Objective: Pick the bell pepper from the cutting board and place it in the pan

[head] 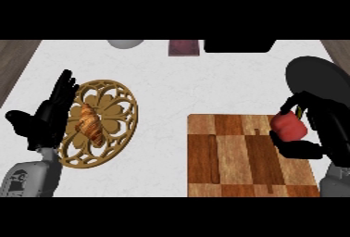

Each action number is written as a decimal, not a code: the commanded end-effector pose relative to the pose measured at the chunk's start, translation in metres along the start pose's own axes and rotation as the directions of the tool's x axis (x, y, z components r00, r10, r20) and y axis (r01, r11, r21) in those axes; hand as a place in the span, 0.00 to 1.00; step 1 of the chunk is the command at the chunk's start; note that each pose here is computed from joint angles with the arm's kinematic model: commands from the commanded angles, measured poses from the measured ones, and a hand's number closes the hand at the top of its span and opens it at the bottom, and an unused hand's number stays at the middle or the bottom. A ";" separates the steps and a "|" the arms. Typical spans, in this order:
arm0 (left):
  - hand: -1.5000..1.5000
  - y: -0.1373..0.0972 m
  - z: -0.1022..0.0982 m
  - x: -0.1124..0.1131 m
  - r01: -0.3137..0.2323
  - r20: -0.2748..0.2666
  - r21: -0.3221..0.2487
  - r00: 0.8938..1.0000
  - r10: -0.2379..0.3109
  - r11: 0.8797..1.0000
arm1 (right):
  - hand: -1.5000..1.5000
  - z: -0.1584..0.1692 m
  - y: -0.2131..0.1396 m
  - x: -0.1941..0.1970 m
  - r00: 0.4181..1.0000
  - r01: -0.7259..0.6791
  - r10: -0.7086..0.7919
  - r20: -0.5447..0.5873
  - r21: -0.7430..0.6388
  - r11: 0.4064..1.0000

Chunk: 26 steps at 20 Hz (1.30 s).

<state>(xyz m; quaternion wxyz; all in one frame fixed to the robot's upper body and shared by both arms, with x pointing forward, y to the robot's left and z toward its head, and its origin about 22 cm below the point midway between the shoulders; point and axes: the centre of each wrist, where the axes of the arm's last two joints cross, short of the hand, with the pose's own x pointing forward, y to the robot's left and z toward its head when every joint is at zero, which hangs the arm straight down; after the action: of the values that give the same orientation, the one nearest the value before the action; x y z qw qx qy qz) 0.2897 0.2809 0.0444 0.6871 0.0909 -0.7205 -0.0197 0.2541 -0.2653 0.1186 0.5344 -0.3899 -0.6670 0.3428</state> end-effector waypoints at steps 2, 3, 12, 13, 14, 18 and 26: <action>0.50 0.001 0.000 0.010 0.001 0.011 -0.003 1.000 -0.001 1.000 | 1.00 -0.023 -0.025 -0.038 0.967 0.241 -0.246 -0.061 -0.087 0.967; 0.50 0.005 0.002 0.016 0.006 0.009 -0.004 1.000 -0.006 1.000 | 1.00 -0.025 -0.026 -0.046 0.970 0.216 -0.229 -0.077 -0.141 0.966; 0.50 -0.022 -0.008 -0.002 0.007 0.021 -0.024 1.000 -0.006 1.000 | 1.00 -0.070 -0.063 -0.160 0.975 0.107 -0.144 -0.170 -0.213 0.971; 0.50 -0.004 -0.016 0.010 0.008 0.027 -0.019 1.000 -0.008 1.000 | 1.00 -0.082 -0.061 -0.157 0.978 0.070 -0.108 -0.181 -0.204 0.976; 0.50 -0.021 -0.007 0.010 -0.003 0.026 -0.043 1.000 0.005 0.999 | 1.00 -0.083 -0.062 -0.168 0.975 0.059 -0.103 -0.194 -0.219 0.974; 0.50 -0.024 -0.011 0.015 -0.019 0.041 -0.060 0.999 0.021 0.998 | 1.00 -0.081 -0.066 -0.190 0.970 -0.091 0.029 -0.239 -0.250 0.964; 0.50 -0.045 -0.013 0.016 -0.022 0.071 -0.096 0.997 0.029 0.995 | 1.00 -0.076 -0.048 -0.215 0.955 -0.101 0.013 -0.297 -0.285 0.953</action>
<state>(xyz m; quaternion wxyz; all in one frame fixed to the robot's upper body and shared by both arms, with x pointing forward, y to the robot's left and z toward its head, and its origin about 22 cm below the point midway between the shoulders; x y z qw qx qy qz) 0.3069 0.2507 0.0567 0.6705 0.0565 -0.7385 -0.0432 0.3460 -0.4735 0.0908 0.5521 -0.5218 -0.6172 0.2046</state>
